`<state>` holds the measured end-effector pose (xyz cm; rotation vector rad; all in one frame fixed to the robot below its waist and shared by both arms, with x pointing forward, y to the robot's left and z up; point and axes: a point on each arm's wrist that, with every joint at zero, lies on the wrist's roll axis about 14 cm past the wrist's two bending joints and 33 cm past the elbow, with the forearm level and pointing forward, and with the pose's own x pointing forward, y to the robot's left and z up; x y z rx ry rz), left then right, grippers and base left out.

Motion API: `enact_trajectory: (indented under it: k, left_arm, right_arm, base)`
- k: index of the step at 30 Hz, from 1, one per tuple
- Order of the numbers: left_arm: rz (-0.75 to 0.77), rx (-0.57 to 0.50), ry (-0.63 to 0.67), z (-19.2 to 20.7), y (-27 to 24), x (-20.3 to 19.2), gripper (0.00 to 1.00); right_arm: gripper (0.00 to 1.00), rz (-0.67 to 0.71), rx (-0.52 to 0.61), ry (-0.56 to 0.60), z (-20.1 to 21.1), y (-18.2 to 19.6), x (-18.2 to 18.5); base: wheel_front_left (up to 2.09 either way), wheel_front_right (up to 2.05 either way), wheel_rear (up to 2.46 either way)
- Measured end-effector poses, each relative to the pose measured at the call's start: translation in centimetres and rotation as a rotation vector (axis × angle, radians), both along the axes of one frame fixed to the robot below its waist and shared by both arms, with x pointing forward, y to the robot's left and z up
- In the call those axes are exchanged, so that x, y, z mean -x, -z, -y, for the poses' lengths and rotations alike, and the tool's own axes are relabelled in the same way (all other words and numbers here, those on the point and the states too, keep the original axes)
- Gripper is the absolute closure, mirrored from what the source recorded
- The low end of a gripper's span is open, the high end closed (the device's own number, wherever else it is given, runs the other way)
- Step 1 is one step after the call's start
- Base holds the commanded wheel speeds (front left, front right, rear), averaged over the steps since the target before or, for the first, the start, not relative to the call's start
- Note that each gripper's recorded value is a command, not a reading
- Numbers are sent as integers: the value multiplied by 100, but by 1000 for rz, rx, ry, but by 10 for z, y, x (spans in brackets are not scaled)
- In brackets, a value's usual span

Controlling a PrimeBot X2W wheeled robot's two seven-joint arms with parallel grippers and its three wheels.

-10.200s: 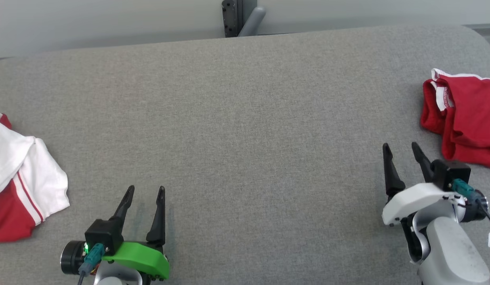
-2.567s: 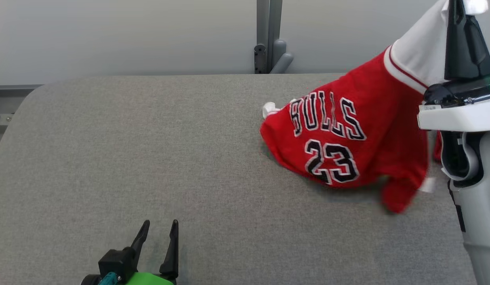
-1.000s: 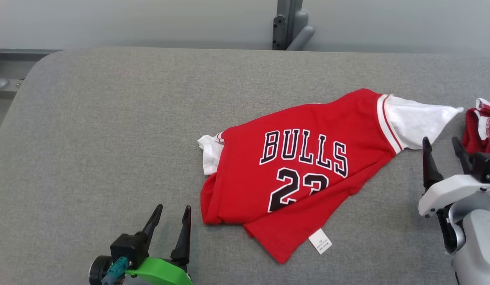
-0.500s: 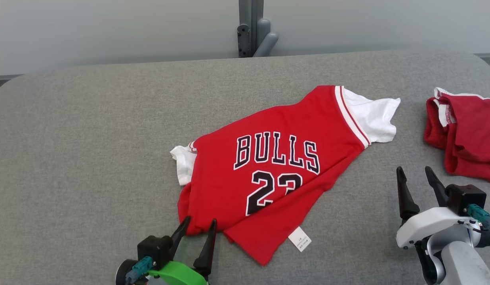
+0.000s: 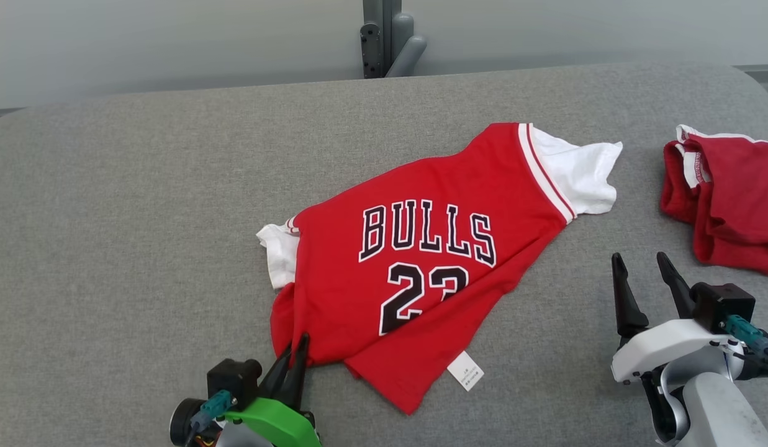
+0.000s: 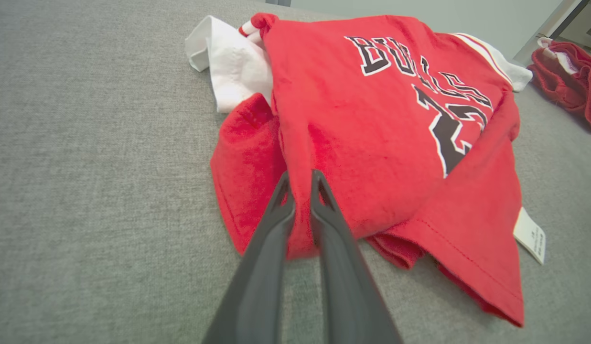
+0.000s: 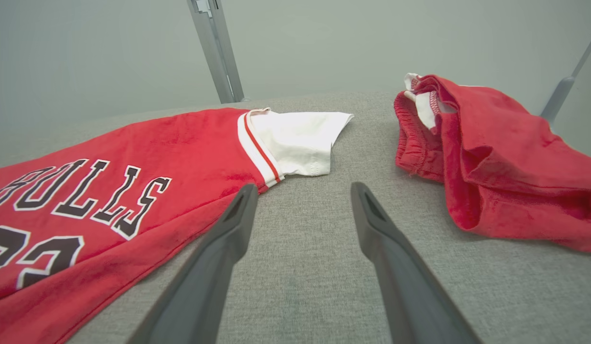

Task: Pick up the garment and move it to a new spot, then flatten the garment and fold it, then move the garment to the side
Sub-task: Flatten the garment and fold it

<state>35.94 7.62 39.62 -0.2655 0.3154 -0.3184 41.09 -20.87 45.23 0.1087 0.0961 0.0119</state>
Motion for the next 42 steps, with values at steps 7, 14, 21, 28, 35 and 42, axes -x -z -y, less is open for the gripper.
enact_trajectory:
  k: [7, 14, 21, 28, 35, 42]
  left_arm:
    - [89, -14, 7, 0, -23, -31, 100]
    - [342, -141, 17, -25, -94, -104, 100]
    - [525, -412, 79, -46, -159, -196, 100]
    - [435, -492, 26, -67, -140, -244, 0]
    - [340, -391, -16, -45, -99, -238, 0]
    - [261, -236, -13, -15, -68, -179, 0]
  right_arm:
    - [0, 25, -18, -9, -6, -6, -8]
    - [0, 29, -23, -9, -7, -7, -11]
    - [0, 44, -18, -10, -6, -12, -16]
    - [0, 26, -25, 29, 4, -6, -12]
    - [0, -9, -26, 80, 19, 5, -2]
    - [0, -10, -45, 72, 12, 6, 5]
  base:
    - [0, 0, 0]
    - [0, 0, 0]
    - [0, 0, 0]
    - [0, 0, 0]
    - [0, 0, 0]
    - [0, 0, 0]
